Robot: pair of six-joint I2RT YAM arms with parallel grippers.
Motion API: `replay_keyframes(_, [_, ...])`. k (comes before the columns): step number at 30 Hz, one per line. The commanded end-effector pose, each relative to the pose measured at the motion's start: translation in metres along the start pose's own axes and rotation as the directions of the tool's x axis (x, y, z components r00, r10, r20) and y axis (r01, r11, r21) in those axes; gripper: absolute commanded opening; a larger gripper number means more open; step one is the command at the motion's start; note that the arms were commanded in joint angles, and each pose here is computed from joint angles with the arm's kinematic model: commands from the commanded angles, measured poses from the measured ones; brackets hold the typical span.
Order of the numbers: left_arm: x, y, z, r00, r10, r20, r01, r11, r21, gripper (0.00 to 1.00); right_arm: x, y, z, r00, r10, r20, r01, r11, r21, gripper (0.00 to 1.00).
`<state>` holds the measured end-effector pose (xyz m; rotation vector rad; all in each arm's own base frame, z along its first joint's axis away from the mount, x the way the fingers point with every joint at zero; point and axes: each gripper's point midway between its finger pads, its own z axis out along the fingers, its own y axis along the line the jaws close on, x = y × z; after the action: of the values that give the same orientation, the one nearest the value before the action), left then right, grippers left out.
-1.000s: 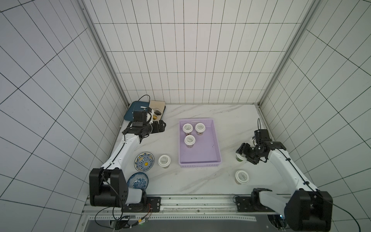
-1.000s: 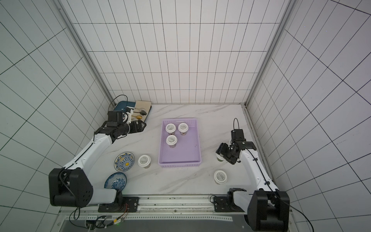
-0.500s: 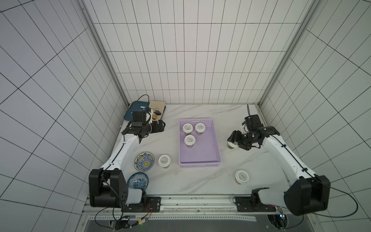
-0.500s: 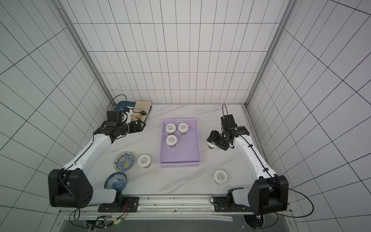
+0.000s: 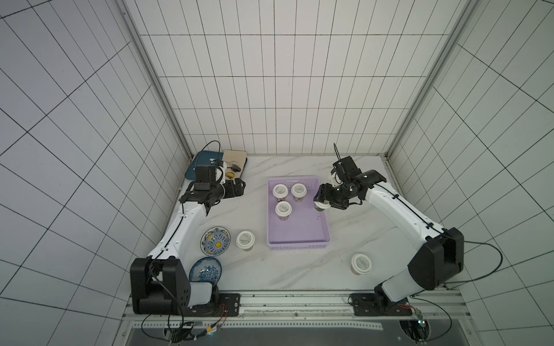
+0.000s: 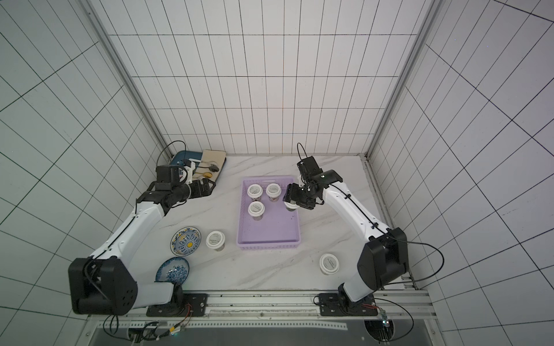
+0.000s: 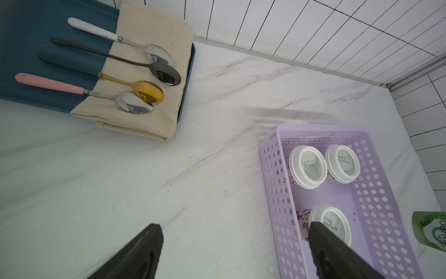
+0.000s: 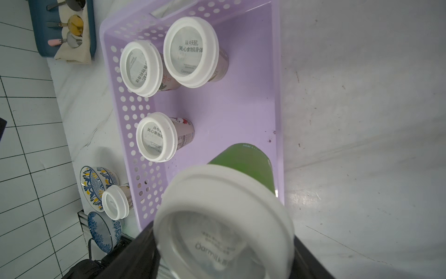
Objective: Put the yogurt in the basket
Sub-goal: Place the yogurt in the basket.
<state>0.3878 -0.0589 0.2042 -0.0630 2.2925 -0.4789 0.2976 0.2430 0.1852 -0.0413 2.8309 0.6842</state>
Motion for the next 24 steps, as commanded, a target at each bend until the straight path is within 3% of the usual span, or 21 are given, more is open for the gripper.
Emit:
replay_keyframes(1, [-0.004, -0.001, -0.009, 1.0, 0.01, 0.029, -0.011, 1.0, 0.005, 0.98, -0.003, 0.019, 0.008, 1.0, -0.02, -0.012, 0.02, 1.0, -0.013, 0.7])
replay_keyframes(10, [-0.005, 0.002, -0.011, 0.999, 0.009, 0.041, -0.009, 1.0, -0.008, 0.98, -0.007, 0.037, 0.047, 0.996, -0.071, -0.06, 0.071, 0.997, -0.003, 0.7])
replay_keyframes(24, [-0.005, 0.003, -0.012, 0.999, 0.002, 0.043, -0.002, 1.0, -0.004, 0.98, -0.008, 0.034, 0.1, 0.988, -0.051, -0.145, 0.05, 0.999, -0.01, 0.7])
